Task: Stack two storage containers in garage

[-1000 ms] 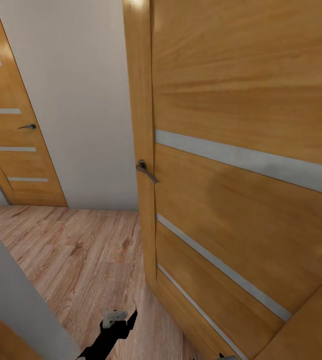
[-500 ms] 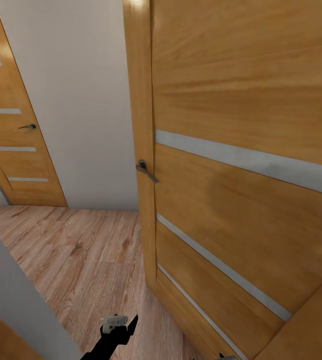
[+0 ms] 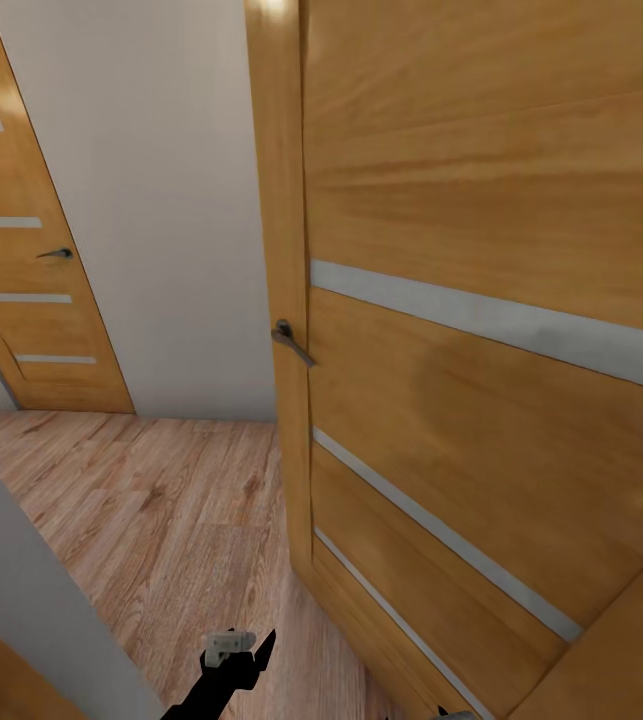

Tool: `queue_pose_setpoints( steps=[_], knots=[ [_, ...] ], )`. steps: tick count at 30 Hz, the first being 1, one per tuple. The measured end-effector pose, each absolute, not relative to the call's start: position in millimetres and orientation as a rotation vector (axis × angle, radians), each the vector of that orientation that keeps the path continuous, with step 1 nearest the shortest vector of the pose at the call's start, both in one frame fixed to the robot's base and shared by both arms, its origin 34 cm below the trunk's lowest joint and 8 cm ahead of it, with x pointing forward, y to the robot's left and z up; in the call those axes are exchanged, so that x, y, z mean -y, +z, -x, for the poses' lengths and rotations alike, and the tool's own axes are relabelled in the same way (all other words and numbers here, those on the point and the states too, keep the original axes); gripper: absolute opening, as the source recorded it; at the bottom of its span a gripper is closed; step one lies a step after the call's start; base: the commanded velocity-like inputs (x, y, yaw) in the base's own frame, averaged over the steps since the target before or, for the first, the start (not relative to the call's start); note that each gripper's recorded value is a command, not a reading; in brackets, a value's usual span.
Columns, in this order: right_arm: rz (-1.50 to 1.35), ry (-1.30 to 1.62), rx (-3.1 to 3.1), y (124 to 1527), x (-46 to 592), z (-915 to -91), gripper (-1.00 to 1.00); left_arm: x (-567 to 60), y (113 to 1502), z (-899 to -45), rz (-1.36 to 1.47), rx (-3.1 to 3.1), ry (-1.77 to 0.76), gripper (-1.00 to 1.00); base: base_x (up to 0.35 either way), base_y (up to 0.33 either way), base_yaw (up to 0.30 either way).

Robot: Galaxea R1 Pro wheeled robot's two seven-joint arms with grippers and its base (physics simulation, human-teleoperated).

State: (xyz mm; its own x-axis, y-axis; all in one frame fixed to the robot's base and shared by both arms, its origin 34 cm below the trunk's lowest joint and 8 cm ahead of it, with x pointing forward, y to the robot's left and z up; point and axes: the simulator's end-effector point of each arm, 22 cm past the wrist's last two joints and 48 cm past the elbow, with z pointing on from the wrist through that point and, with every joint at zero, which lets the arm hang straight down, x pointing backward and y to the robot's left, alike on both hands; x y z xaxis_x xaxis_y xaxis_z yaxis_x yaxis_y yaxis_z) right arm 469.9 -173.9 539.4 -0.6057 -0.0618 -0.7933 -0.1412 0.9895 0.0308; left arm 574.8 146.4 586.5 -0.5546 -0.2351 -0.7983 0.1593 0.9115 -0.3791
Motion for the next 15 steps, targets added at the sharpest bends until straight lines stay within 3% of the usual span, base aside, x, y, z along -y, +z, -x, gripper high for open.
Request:
queue_pose_setpoints(
  steps=[15],
  knots=[
    [0.141, 0.112, -2.222, 539.5, 173.9, -470.0, 1.0, -147.5, 586.0, -574.6, 0.055, -2.1, -0.511, 1.0, 0.0, 0.0, 0.0]
  ],
)
